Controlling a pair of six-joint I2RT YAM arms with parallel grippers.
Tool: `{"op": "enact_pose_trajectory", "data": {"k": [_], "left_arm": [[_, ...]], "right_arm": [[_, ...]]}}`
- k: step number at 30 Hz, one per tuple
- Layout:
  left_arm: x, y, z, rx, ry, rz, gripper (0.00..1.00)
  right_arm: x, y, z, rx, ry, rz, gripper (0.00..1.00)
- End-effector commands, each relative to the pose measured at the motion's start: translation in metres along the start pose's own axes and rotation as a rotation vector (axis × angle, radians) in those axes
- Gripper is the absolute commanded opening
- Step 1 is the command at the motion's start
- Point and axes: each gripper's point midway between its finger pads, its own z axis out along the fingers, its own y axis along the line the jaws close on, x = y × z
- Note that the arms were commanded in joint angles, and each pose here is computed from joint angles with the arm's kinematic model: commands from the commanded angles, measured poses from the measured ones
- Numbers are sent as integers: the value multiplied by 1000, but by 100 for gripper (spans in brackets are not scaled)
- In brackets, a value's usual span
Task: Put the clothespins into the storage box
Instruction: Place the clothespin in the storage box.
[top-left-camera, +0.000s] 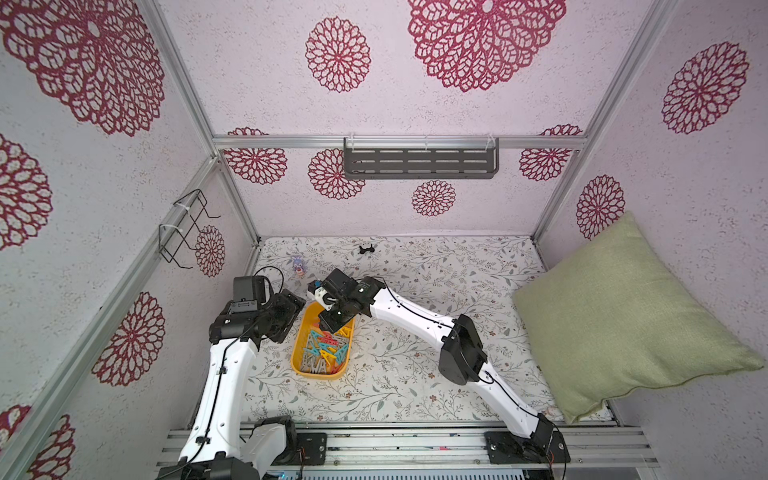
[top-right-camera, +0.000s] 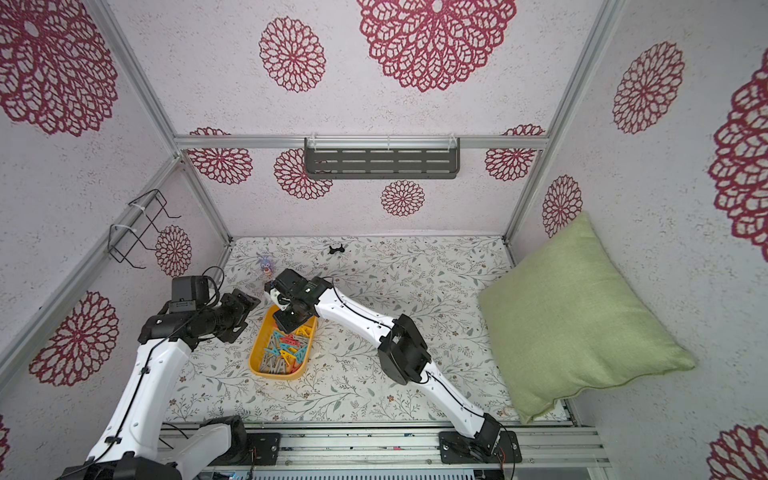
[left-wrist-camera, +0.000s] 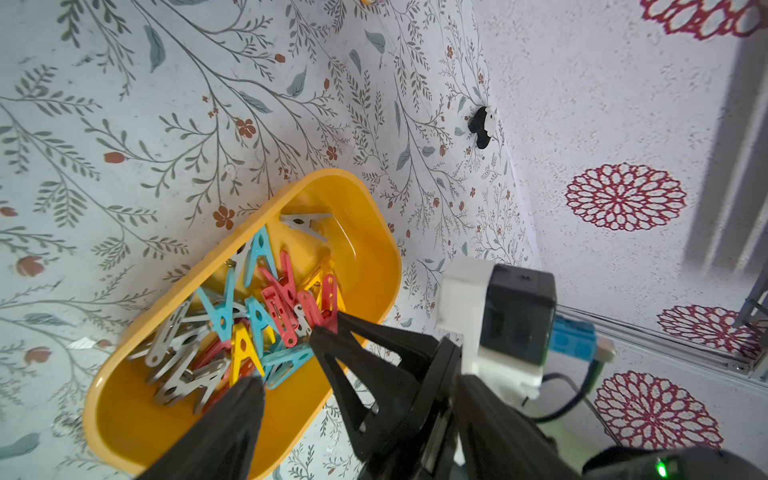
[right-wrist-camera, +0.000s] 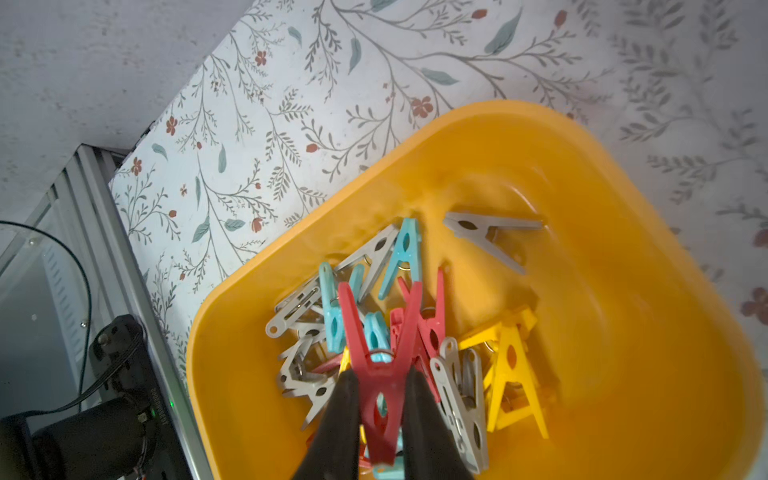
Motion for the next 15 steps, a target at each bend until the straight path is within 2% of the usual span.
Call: {"op": "enact_pose_trajectory", "data": {"k": [1, 4, 7, 10, 15], "left_arm": [[3, 9, -8, -14, -10, 5, 80], [3, 9, -14, -9, -26, 15, 80], [0, 4, -21, 4, -48, 30, 80], [-9, -5, -29, 24, -90, 62, 81], [-40, -34, -54, 63, -236, 166, 83]], "right_arm": [[-19, -8, -17, 56, -65, 11, 32], [-25, -9, -22, 68, -87, 11, 49], [-34, -10, -36, 92, -124, 11, 60], [-49, -8, -63, 127, -187, 1, 64], [-75, -9, -130, 226, -333, -17, 70]]}}
